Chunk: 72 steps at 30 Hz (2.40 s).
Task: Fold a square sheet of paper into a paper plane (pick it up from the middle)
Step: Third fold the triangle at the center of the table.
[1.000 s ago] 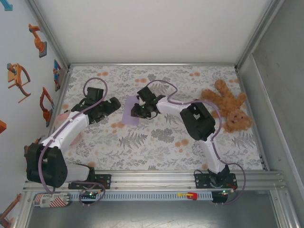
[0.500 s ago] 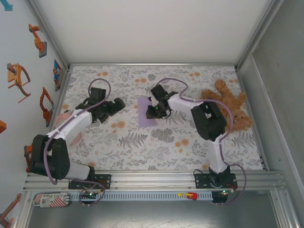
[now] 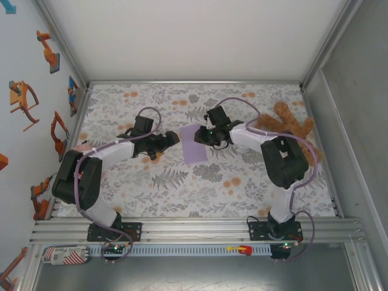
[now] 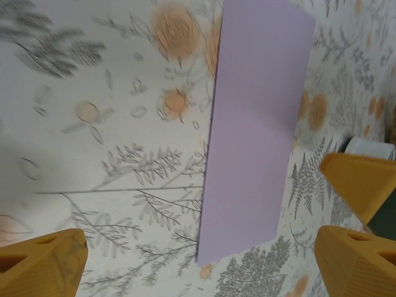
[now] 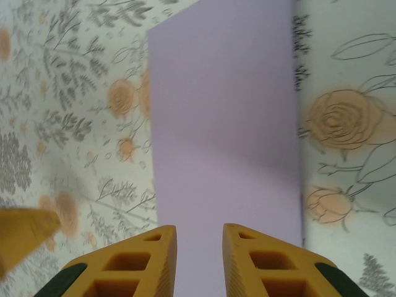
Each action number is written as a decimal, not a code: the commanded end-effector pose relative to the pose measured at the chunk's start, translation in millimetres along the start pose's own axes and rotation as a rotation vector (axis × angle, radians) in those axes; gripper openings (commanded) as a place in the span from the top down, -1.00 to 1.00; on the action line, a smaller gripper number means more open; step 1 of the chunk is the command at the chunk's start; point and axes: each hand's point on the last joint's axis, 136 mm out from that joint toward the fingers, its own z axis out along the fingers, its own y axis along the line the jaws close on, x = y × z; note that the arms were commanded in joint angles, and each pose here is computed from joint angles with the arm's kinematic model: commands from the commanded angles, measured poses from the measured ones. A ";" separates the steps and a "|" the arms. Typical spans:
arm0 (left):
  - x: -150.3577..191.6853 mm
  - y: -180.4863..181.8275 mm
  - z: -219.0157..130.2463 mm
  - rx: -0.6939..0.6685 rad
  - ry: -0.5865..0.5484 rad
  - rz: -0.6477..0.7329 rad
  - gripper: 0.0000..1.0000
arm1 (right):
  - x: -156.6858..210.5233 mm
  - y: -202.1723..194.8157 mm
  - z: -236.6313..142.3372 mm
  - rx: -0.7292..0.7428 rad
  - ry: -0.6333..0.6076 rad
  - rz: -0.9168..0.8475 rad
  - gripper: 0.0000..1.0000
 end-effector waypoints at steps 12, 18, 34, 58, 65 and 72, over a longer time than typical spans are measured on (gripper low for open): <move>18.8 -31.1 38.6 0.075 0.118 -0.045 -0.37 | 13.8 -32.1 24.3 0.029 0.052 0.137 0.49; 26.7 -27.1 47.2 0.053 0.137 -0.061 -0.19 | 22.8 -46.0 33.5 0.049 0.069 0.194 0.47; 34.5 -12.6 53.3 -0.016 0.150 -0.053 0.17 | 33.9 -64.4 35.5 0.083 0.090 0.227 0.48; 29.9 -46.9 61.3 0.159 0.195 -0.005 0.37 | 37.6 -70.1 38.1 0.080 0.102 0.255 0.49; 14.0 -40.7 69.4 0.150 0.183 -0.032 0.44 | 37.3 -71.1 37.0 0.079 0.099 0.256 0.50; 8.8 -35.5 73.9 0.131 0.182 -0.065 0.48 | 35.9 -71.9 35.2 0.077 0.093 0.258 0.50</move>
